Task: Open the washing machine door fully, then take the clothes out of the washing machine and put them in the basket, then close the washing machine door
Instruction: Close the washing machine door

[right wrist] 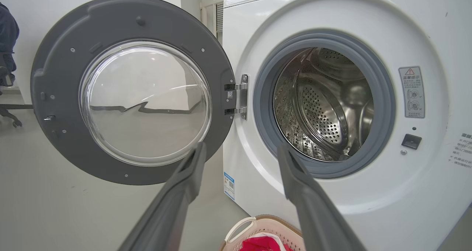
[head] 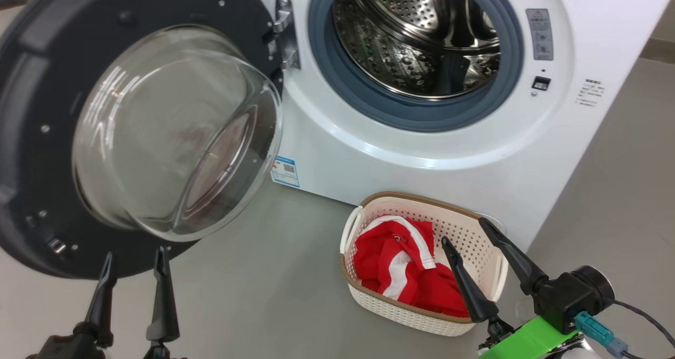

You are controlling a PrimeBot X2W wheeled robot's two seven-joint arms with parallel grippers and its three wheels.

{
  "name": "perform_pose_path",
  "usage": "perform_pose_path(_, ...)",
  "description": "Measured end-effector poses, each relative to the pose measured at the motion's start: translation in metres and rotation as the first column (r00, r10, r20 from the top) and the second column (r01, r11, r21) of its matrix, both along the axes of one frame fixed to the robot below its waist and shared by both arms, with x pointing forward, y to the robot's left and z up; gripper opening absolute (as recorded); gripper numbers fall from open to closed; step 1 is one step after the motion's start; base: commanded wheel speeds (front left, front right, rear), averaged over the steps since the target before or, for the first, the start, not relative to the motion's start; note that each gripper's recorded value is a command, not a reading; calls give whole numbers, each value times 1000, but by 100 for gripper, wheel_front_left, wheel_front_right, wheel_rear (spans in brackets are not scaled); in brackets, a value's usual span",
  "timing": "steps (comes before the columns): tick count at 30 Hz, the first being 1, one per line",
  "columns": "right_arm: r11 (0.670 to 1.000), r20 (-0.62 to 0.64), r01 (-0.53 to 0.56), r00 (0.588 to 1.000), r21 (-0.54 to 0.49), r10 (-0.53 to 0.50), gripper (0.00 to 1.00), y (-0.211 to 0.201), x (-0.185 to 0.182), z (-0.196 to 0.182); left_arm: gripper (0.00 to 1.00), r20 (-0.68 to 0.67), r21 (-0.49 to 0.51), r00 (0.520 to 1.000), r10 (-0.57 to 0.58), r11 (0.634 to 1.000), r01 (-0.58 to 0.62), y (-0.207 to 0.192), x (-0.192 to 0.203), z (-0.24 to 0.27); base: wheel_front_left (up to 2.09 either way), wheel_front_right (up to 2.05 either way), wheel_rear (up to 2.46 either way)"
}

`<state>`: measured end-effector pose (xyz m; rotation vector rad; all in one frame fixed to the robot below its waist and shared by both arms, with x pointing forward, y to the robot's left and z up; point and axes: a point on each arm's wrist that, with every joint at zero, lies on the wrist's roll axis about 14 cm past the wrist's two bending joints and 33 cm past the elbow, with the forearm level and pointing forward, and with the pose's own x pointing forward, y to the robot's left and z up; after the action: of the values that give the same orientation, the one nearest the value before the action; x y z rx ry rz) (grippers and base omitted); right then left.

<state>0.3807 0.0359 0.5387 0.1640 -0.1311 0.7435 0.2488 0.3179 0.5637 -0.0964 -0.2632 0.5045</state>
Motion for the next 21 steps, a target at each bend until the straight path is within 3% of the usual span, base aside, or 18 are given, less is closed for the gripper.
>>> perform_pose_path(13, 999, 9, -44, 999, -3, 44, 100, 13, -4, 2, 100, 9, 8, 998, 65, 998, -65, 13, -17, 5, 0, 0, 0)
perform_pose_path(15, 999, 7, -40, 999, -4, 40, 100, 12, -4, 2, 0, 6, 13, 997, 71, 997, -72, 14, -17, 5, 0, 0, 0)
perform_pose_path(21, 1000, 1, -25, 1000, -3, 25, 100, 8, -2, 0, 0, 9, 25, 993, 114, 993, -114, 21, -17, 7, 0, 0, 0)
